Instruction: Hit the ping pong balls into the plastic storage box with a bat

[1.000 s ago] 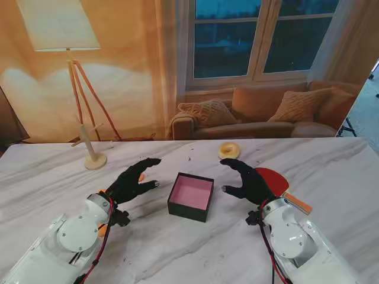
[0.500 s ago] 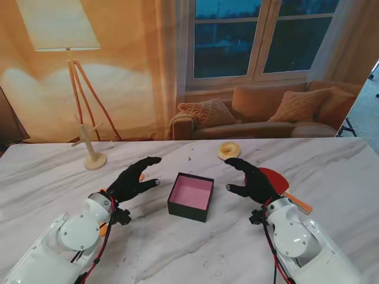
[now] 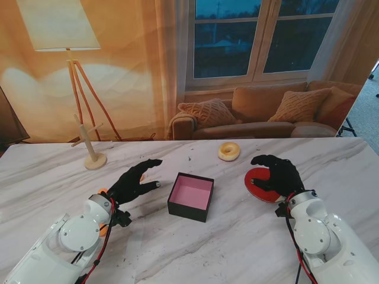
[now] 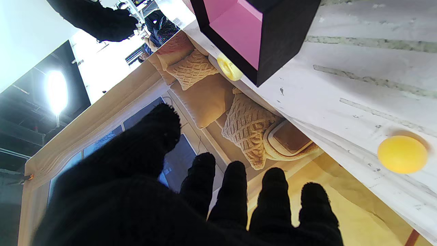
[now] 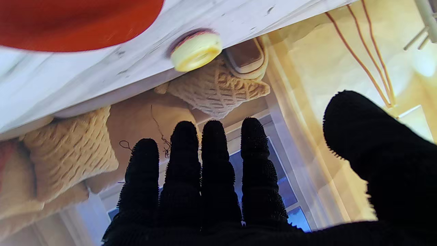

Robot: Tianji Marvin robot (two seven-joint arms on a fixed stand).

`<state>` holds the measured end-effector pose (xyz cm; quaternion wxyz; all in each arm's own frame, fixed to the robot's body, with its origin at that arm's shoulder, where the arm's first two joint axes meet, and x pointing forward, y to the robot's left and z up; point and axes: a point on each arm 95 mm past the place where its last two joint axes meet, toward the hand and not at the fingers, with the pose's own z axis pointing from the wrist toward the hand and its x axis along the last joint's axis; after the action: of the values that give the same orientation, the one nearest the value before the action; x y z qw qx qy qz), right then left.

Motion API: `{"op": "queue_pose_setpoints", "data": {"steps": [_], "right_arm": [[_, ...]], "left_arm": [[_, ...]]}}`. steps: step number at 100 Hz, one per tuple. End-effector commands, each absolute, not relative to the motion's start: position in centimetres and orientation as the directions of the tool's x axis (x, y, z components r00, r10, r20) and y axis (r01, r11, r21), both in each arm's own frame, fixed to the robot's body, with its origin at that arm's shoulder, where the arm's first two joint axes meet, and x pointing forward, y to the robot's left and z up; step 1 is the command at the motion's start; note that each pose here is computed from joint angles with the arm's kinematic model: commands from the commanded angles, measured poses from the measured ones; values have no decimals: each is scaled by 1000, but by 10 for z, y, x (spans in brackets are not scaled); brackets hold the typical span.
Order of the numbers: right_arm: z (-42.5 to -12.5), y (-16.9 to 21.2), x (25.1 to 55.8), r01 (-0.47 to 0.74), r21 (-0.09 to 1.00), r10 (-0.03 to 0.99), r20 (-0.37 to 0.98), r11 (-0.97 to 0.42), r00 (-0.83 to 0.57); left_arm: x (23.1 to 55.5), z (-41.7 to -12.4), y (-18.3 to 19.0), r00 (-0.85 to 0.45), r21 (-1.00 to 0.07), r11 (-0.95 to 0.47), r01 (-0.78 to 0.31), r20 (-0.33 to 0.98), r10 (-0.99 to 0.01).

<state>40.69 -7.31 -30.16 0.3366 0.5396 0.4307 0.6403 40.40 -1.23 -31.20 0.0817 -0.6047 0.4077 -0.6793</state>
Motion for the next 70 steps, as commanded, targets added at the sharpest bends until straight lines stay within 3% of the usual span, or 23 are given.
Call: {"op": "queue_pose_setpoints", "data": {"steps": [1, 39, 70], "right_arm": [[-295, -86, 407, 38, 919, 901, 393, -393, -184], [-300, -123, 399, 112, 969, 963, 234, -220, -135], [-322, -133, 399, 171, 974, 980, 170, -151, -103]], "left_arm": [[403, -313, -14, -258, -651, -651, -391, 756, -602], [403, -315, -18, -252, -642, -652, -405, 763, -595], [404, -316, -20, -247, -636, -656, -405, 767, -592]]}}
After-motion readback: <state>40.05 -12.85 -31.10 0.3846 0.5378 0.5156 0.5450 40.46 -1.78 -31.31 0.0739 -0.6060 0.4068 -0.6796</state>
